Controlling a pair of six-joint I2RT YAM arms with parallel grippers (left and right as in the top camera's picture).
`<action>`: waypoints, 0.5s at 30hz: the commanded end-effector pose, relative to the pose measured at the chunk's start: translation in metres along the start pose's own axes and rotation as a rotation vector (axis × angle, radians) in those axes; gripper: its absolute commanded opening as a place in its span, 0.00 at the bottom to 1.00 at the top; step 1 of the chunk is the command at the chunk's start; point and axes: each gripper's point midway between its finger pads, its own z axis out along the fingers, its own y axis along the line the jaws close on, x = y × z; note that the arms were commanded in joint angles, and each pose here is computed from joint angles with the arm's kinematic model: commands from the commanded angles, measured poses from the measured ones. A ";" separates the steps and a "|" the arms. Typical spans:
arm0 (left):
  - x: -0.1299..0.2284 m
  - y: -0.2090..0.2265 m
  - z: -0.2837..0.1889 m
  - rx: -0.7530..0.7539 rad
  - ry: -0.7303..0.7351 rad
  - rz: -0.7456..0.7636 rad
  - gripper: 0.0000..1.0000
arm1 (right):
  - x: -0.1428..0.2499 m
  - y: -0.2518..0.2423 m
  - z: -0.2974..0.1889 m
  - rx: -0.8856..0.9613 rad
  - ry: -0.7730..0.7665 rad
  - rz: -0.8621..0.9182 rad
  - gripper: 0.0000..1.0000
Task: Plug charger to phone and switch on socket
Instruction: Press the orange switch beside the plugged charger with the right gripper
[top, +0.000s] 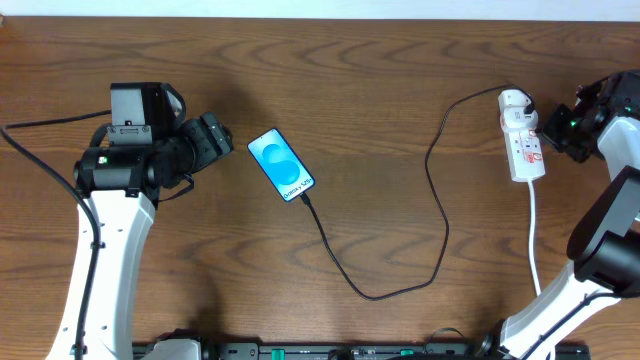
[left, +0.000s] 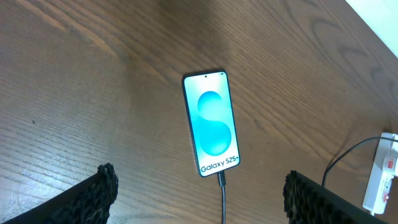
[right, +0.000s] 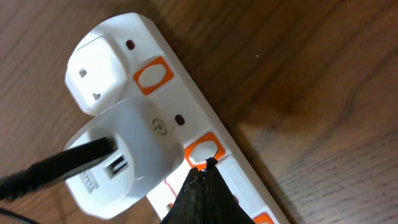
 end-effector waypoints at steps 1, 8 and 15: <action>-0.002 0.003 0.001 -0.013 -0.003 0.015 0.87 | 0.005 -0.010 0.014 0.016 0.020 0.027 0.01; -0.002 0.003 0.001 -0.013 -0.003 0.015 0.87 | 0.001 -0.009 0.017 0.010 0.004 0.020 0.01; -0.002 0.003 0.001 -0.013 -0.004 0.015 0.87 | 0.002 -0.009 0.018 0.011 0.005 0.008 0.01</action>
